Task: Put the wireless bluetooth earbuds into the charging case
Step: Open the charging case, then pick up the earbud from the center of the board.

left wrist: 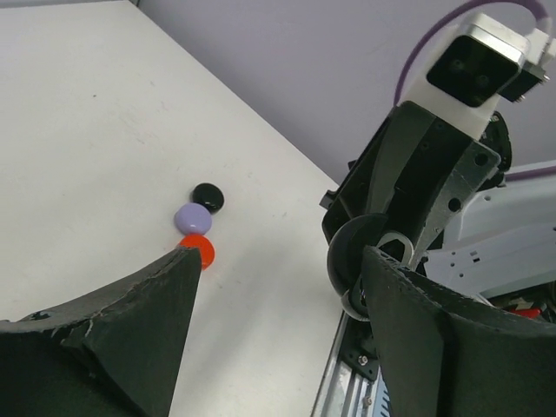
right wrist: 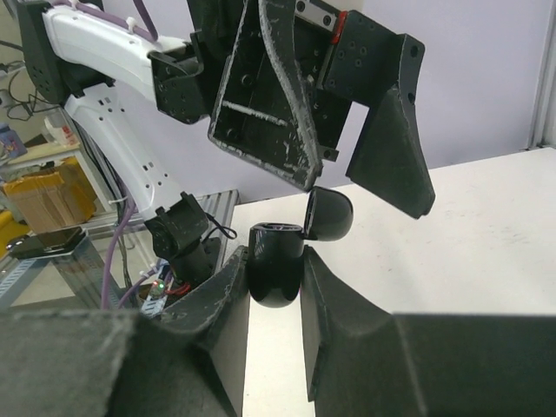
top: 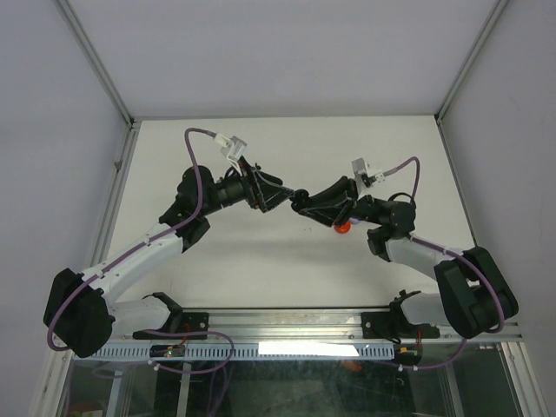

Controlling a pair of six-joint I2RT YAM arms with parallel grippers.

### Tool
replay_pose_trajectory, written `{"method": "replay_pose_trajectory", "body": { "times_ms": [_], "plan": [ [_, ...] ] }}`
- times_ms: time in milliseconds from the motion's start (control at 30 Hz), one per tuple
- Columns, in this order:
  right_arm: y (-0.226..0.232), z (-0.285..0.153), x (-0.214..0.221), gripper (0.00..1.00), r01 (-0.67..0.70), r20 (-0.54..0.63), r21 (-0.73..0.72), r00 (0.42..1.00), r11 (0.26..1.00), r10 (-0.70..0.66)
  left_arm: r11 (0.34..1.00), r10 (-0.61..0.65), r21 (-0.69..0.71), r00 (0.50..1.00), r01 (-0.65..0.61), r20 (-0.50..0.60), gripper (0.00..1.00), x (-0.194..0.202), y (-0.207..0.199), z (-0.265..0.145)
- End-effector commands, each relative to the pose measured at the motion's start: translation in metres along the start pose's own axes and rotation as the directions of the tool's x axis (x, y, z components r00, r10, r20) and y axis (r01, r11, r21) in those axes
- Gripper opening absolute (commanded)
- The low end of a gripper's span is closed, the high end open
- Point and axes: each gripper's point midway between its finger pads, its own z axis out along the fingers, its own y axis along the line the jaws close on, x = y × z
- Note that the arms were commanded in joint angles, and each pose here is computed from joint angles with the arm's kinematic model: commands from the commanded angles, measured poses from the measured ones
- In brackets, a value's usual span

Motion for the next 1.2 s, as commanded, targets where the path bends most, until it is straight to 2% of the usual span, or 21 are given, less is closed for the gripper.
{"method": "replay_pose_trajectory", "body": {
  "times_ms": [0,200,333,500,767,967,1067,1167],
  "plan": [
    [0.003,-0.006,-0.009,0.0,0.181,0.038,0.009,0.983,0.983,-0.182,0.997,0.01,-0.081,0.999,-0.006,0.051,0.77,-0.023,0.009,-0.003],
    [-0.027,-0.022,0.004,0.0,0.239,-0.043,0.192,0.971,0.952,-0.236,0.936,-0.011,-0.353,1.0,0.013,0.01,0.78,-0.012,0.063,-0.01],
    [-0.041,-0.034,0.01,0.0,0.3,-0.12,0.284,0.953,0.911,-0.277,0.858,-0.034,-0.513,0.999,0.01,-0.038,0.78,0.001,0.101,-0.012],
    [-0.047,-0.045,0.011,0.0,0.33,-0.146,0.351,0.944,0.877,-0.296,0.759,-0.085,-0.651,0.991,-0.004,-0.105,0.77,0.018,0.144,-0.009],
    [-0.048,-0.052,0.016,0.0,0.337,-0.163,0.378,0.941,0.863,-0.296,0.615,-0.144,-0.781,0.959,-0.107,-0.244,0.74,0.053,0.211,0.004],
    [-0.049,-0.056,0.02,0.0,0.338,-0.179,0.393,0.94,0.855,-0.289,0.531,-0.189,-0.828,0.927,-0.182,-0.324,0.67,0.073,0.248,0.01],
    [-0.049,-0.057,0.021,0.0,0.338,-0.182,0.397,0.94,0.853,-0.288,0.513,-0.215,-0.833,0.908,-0.21,-0.361,0.61,0.083,0.259,0.012],
    [-0.05,-0.057,0.021,0.0,0.338,-0.184,0.398,0.94,0.853,-0.287,0.524,-0.247,-0.825,0.888,-0.214,-0.387,0.55,0.095,0.264,0.017]
  ]
}}
